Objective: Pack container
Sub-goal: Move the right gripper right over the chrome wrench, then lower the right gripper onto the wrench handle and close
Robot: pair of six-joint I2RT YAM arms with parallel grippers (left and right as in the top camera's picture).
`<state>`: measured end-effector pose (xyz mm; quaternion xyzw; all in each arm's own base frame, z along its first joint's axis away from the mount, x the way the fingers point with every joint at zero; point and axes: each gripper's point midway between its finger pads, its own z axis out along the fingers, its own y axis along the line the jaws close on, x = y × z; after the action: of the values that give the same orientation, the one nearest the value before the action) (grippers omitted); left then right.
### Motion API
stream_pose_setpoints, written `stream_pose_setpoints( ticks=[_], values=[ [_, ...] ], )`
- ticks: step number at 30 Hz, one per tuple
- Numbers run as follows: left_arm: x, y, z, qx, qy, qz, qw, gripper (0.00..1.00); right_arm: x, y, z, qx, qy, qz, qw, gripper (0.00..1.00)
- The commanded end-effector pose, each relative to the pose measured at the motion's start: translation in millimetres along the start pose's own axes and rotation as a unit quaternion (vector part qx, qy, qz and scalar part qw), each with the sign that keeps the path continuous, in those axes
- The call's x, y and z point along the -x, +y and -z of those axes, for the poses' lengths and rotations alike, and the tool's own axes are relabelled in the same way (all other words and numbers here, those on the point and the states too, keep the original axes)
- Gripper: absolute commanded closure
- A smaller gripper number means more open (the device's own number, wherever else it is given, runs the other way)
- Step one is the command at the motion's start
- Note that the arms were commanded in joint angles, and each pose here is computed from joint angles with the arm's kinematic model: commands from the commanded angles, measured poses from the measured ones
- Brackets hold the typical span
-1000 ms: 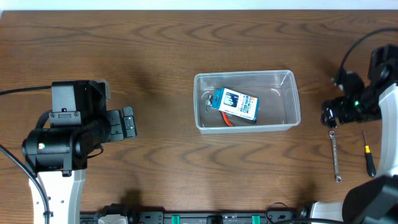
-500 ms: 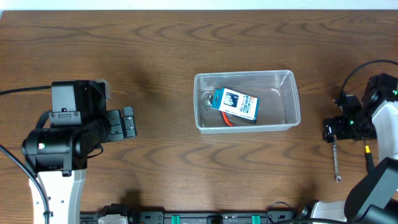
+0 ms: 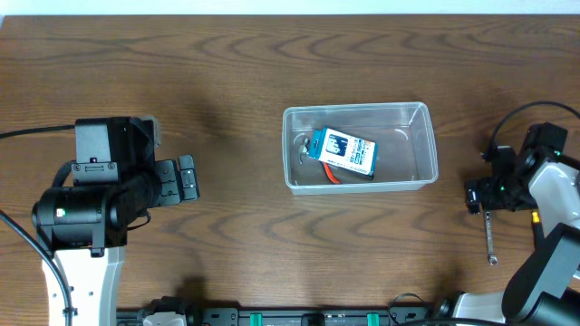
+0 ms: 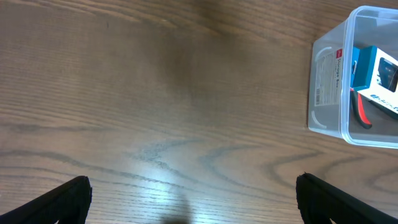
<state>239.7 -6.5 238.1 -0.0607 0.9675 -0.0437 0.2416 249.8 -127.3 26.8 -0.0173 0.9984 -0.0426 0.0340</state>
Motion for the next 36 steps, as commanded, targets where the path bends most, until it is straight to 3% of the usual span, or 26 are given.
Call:
stream_pose_setpoints(
  ticks=[1, 20, 36],
  values=[
    [4, 3, 4, 0.008, -0.009, 0.006, 1.000, 0.02, -14, 3, -11, 0.003, 0.017, 0.000, 1.000, 0.01],
    [4, 3, 4, 0.008, -0.009, 0.006, 1.000, 0.02, -45, 18, -22, 0.027, 0.063, -0.002, 0.998, 0.01],
    [4, 3, 4, 0.008, -0.009, 0.006, 1.000, 0.02, -50, -3, -26, 0.016, 0.048, -0.058, 0.997, 0.01]
  ],
)
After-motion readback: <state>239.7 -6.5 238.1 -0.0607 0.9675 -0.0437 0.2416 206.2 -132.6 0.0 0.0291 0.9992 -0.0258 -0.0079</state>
